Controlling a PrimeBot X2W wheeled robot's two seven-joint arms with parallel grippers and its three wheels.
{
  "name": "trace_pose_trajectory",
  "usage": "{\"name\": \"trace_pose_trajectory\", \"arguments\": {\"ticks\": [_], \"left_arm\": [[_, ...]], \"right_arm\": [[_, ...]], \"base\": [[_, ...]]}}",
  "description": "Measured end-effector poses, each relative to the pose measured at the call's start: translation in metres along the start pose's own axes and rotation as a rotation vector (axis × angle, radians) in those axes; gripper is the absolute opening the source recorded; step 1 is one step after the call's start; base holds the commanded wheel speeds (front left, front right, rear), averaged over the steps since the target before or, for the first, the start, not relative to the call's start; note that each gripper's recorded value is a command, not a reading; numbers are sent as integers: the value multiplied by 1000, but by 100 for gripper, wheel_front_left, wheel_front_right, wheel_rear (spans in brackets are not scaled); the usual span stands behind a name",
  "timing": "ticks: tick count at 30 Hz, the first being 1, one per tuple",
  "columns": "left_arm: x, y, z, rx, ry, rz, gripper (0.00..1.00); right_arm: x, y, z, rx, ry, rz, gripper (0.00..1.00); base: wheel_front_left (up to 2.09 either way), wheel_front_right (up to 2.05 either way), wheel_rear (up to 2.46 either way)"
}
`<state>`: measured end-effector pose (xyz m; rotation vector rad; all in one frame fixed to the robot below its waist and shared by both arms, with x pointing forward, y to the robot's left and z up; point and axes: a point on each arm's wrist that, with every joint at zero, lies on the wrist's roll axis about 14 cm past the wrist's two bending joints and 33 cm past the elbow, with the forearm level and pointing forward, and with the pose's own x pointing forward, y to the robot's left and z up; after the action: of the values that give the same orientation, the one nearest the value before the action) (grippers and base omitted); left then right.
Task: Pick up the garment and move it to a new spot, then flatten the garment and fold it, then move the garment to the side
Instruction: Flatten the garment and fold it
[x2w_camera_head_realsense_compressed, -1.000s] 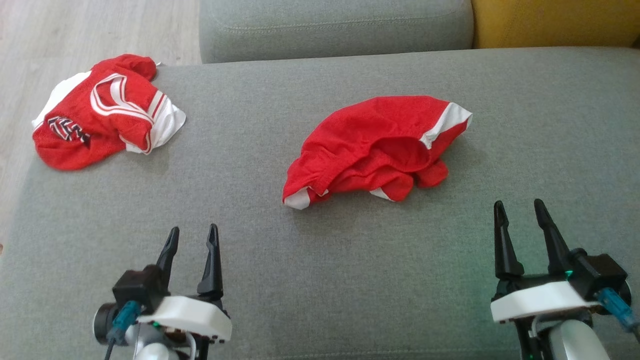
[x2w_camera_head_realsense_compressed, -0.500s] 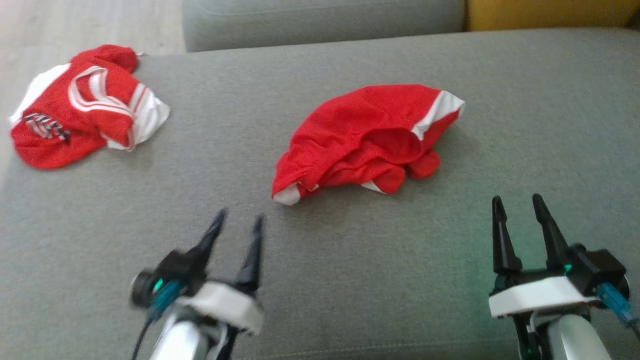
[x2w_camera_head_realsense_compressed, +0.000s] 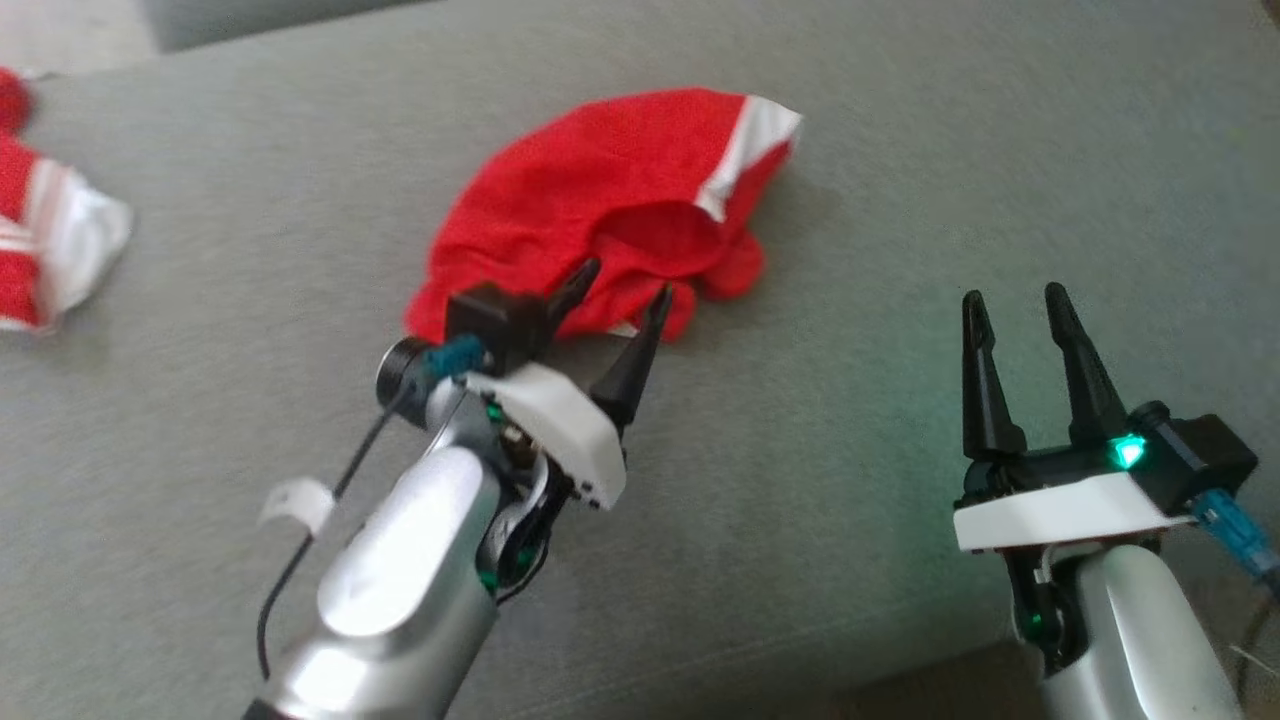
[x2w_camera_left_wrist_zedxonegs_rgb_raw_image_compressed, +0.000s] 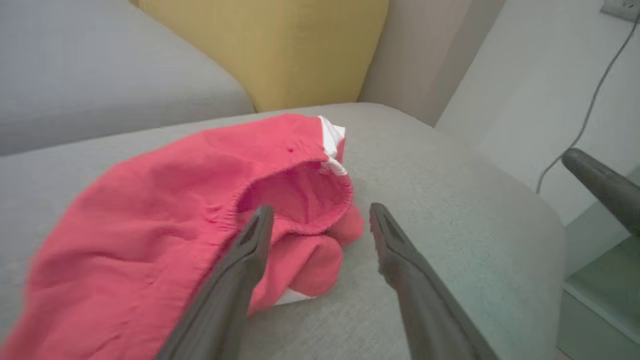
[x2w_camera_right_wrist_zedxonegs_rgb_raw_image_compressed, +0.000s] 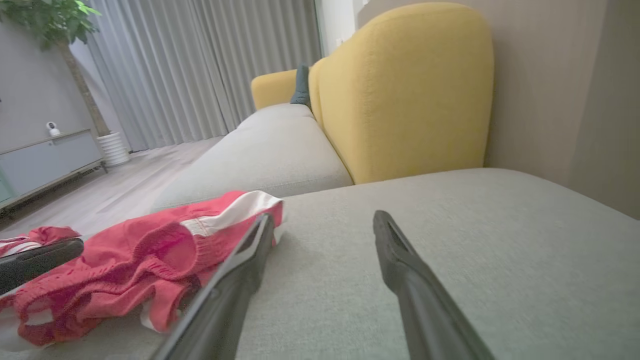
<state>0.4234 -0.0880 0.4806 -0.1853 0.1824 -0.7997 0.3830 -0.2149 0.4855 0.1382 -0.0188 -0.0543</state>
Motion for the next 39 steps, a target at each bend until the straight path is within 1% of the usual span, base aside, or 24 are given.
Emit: {"name": "trace_pose_trajectory", "arguments": {"ticks": [4, 8, 12, 20, 21, 22, 23, 24, 29, 32, 35, 39], "left_arm": [[23, -15, -18, -107, 67, -51, 100], [40, -30, -36, -124, 126, -91, 100], [57, -33, -39, -146, 142, -98, 100], [87, -18, -24, -128, 82, -34, 100], [89, -17, -21, -128, 69, -25, 77], [90, -15, -18, -119, 61, -16, 44], [91, -13, -17, -111, 56, -10, 14], [92, -12, -15, -106, 52, -7, 0], [92, -20, -3, -60, 7, -42, 0], [91, -32, 16, -40, -53, -87, 0], [89, -50, 48, -32, -141, -140, 0], [82, -72, 111, -32, -305, -200, 0]], "right_arm": [[-9, -18, -8, 4, 30, -60, 100], [-18, -32, -12, 7, 49, -107, 100], [-26, -44, -13, 5, 59, -148, 100], [-34, -55, -13, 3, 65, -191, 100], [-34, -56, -13, 3, 64, -192, 100], [-35, -56, -12, 4, 63, -193, 100], [-35, -55, -12, 7, 61, -192, 100], [-35, -55, -11, 8, 59, -191, 100], [-33, -52, -9, 12, 50, -179, 100], [-31, -49, -8, 14, 44, -170, 100], [-30, -46, -6, 9, 37, -156, 100], [-27, -40, -4, 15, 29, -135, 100]], "base": [[0, 0, 0], [0, 0, 0], [0, 0, 0], [0, 0, 0], [0, 0, 0], [0, 0, 0], [0, 0, 0], [0, 0, 0], [0, 0, 0], [0, 0, 0], [0, 0, 0], [0, 0, 0]]}}
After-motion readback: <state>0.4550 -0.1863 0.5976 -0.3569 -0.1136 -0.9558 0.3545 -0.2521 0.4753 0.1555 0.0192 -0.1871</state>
